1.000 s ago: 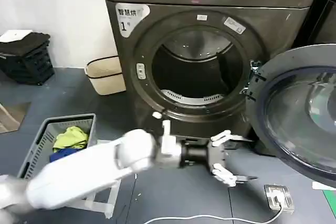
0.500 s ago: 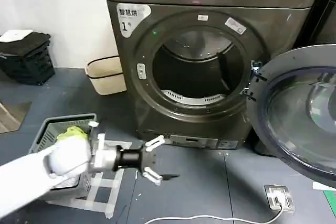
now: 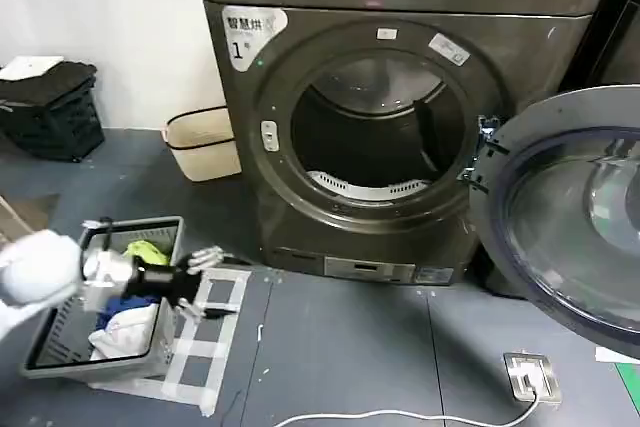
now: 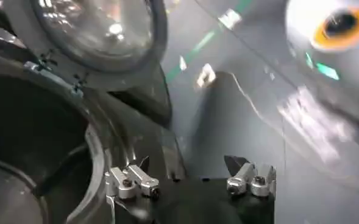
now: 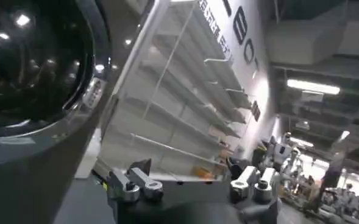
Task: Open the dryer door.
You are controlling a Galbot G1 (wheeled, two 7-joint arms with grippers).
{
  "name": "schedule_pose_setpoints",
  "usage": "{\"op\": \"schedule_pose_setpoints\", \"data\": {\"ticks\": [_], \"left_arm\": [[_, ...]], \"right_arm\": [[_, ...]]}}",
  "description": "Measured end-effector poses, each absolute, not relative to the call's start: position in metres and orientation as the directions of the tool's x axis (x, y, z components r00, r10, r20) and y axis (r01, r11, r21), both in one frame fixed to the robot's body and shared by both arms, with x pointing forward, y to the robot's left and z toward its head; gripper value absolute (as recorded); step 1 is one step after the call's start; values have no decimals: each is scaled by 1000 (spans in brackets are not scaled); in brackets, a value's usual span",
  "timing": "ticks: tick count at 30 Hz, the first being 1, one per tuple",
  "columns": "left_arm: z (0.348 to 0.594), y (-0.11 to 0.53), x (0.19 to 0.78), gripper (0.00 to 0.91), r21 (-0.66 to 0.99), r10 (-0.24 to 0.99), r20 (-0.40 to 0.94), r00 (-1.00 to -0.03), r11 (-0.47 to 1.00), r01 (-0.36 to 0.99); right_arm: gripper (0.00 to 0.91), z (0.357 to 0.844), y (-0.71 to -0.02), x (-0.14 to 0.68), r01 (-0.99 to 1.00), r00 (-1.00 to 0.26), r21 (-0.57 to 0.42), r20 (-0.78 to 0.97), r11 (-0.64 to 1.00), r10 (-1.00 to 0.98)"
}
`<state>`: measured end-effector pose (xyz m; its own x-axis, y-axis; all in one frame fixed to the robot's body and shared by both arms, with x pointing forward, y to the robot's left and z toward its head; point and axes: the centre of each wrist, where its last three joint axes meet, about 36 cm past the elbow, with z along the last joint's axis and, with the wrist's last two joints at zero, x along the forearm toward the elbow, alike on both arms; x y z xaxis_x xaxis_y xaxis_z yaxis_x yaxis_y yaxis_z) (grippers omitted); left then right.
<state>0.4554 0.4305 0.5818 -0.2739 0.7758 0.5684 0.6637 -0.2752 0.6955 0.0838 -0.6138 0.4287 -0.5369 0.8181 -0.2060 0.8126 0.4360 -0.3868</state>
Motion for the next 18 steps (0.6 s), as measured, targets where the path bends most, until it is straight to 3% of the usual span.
{"op": "schedule_pose_setpoints", "data": {"ticks": [11,18], "left_arm": [[621,508,461,907,685,624,712,-322,-514,517],[642,546,458,907,591,456,807,-377,-618,518]], "right_arm": [[907,418,-611,95,801,-556,-378,-178,465,812],[907,413,-608,101,791,-570,-374,-168,484,804]]}}
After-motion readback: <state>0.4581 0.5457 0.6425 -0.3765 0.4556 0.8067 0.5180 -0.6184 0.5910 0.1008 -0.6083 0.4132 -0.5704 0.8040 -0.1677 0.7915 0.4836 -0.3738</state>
